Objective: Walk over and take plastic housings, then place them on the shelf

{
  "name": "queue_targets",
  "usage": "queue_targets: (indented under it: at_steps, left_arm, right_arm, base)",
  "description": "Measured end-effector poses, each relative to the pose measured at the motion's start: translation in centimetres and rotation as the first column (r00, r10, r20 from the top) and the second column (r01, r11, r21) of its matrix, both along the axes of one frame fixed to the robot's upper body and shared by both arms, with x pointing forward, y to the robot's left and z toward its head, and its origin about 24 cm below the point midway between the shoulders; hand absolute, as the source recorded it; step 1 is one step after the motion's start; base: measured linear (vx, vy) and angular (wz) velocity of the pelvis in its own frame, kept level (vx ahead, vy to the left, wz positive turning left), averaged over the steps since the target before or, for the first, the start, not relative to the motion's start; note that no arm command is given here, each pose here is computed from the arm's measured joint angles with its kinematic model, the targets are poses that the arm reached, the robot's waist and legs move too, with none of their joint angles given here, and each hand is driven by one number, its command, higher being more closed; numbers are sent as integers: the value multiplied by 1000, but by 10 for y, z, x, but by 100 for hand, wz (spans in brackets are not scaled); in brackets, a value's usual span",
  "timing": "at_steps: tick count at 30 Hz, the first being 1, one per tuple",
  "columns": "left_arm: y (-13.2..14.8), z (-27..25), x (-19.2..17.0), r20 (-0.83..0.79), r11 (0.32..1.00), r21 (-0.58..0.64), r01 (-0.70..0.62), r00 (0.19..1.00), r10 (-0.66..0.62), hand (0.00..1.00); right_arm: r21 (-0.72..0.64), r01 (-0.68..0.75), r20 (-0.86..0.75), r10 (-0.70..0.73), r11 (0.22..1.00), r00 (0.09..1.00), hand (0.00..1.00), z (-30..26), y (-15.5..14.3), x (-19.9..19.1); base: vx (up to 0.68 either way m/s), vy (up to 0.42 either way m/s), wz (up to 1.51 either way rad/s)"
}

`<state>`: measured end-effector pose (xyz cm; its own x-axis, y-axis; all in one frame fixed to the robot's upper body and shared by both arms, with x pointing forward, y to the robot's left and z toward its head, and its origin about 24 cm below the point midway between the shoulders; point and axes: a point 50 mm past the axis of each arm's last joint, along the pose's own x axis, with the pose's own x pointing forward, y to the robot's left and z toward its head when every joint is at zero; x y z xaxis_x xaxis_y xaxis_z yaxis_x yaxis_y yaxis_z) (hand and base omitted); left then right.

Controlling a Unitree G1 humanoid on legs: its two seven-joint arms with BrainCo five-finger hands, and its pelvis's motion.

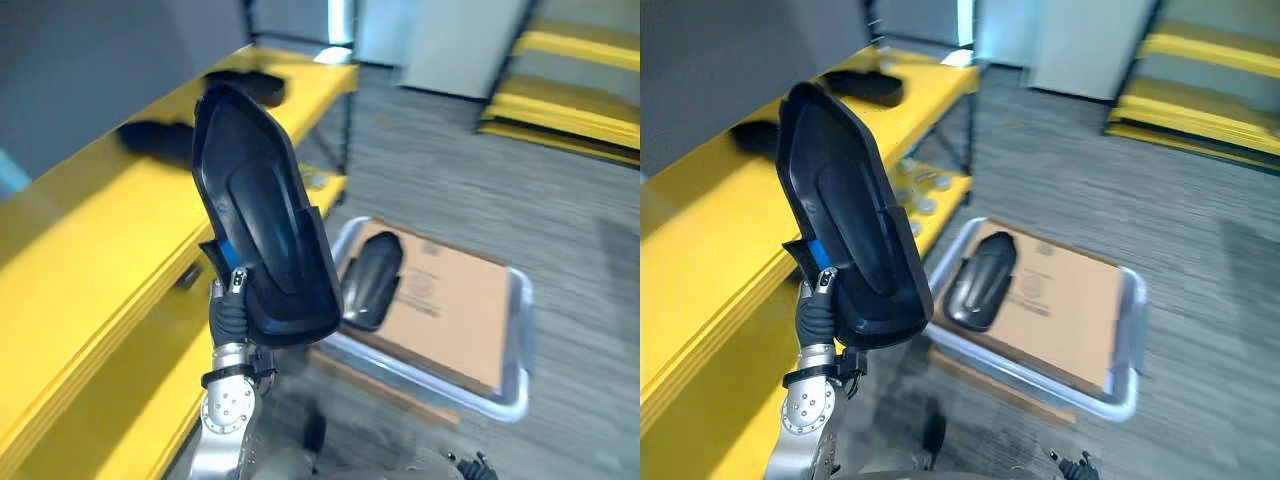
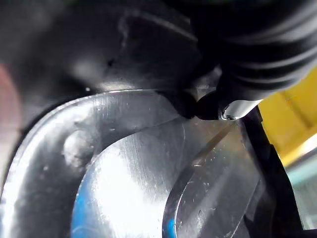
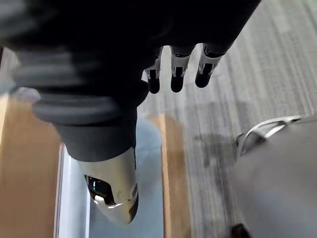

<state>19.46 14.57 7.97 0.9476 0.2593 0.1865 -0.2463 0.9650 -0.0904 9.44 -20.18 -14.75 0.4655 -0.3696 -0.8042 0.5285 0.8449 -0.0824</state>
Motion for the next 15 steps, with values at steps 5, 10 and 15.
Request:
queue_targets:
  at_steps: [5,10,15]
  left_arm:
    - [-17,5,3,33,996,-25,80,996,-80,100]
    - [-37,4,18,39,982,-38,183,983,-182,100]
    - [-47,0,28,27,971,-1,241,970,-241,100]
  right_arm:
    - [8,-70,50,69,998,996,0,5,11,23]
    - [32,-77,53,75,996,996,0,6,20,29]
    - [32,-102,74,99,994,992,0,9,24,38]
  base:
    - [96,75,107]
    - [246,172,80]
    - [304,135,69]
